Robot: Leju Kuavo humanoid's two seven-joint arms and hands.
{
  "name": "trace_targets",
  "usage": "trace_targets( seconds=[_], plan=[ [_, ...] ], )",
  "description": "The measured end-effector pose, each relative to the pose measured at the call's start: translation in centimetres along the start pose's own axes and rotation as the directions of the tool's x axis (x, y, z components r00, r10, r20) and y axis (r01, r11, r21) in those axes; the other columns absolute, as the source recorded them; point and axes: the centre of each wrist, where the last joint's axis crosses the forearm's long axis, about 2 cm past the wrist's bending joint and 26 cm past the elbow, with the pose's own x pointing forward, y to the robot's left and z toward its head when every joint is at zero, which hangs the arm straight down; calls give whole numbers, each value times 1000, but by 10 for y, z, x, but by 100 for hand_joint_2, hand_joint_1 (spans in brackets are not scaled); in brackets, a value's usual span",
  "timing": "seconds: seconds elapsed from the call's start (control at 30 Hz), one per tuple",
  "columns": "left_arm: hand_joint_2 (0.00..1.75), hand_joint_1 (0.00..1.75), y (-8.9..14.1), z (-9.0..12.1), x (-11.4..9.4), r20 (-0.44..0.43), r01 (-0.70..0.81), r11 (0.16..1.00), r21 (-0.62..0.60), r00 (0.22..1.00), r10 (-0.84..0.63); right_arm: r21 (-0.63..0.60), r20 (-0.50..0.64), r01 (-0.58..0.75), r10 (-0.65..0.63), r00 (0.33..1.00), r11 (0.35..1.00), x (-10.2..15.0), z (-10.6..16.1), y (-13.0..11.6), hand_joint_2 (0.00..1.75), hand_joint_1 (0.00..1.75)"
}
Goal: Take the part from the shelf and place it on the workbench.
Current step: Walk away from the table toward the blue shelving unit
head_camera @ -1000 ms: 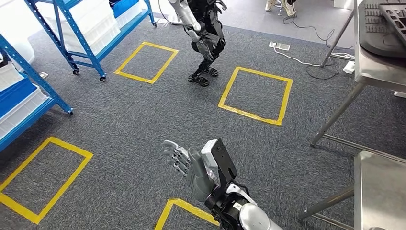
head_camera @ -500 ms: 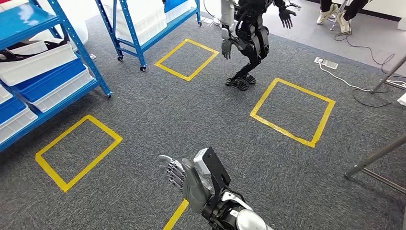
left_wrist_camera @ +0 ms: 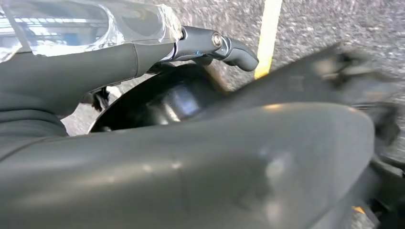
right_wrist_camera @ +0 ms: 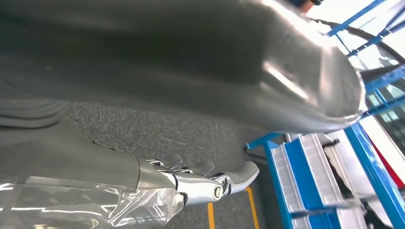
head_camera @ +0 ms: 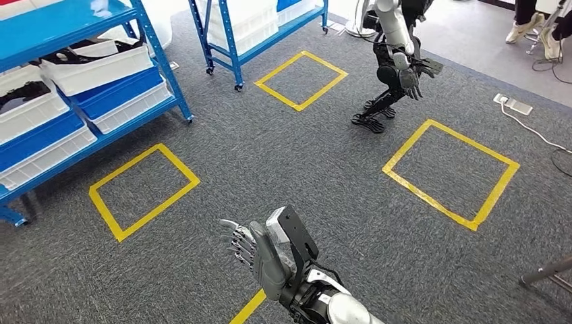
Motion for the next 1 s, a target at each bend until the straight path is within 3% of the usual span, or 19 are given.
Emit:
trace_targets(
  seconds=[0.23, 0.57, 0.83, 1.0],
  plan=[
    [0, 0, 1, 0, -6, -2, -10, 1000, 8, 1000, 10, -125, -53, -147, 142, 988, 981, -15, 12, -14, 0, 0],
    [0, 0, 2, 0, -13, -3, -18, 1000, -5, 1000, 18, -300, -362, -344, 227, 904, 890, -95, 80, -90, 0, 0],
    [0, 0, 6, 0, -16, -5, -20, 1000, -6, 1000, 20, -359, -548, -454, 210, 810, 815, -136, 117, -126, 0, 0],
    [0, 0, 7, 0, -18, -8, -26, 1000, -5, 1000, 26, -423, -662, -533, 152, 734, 733, -156, 144, -149, 0, 0]
  ],
)
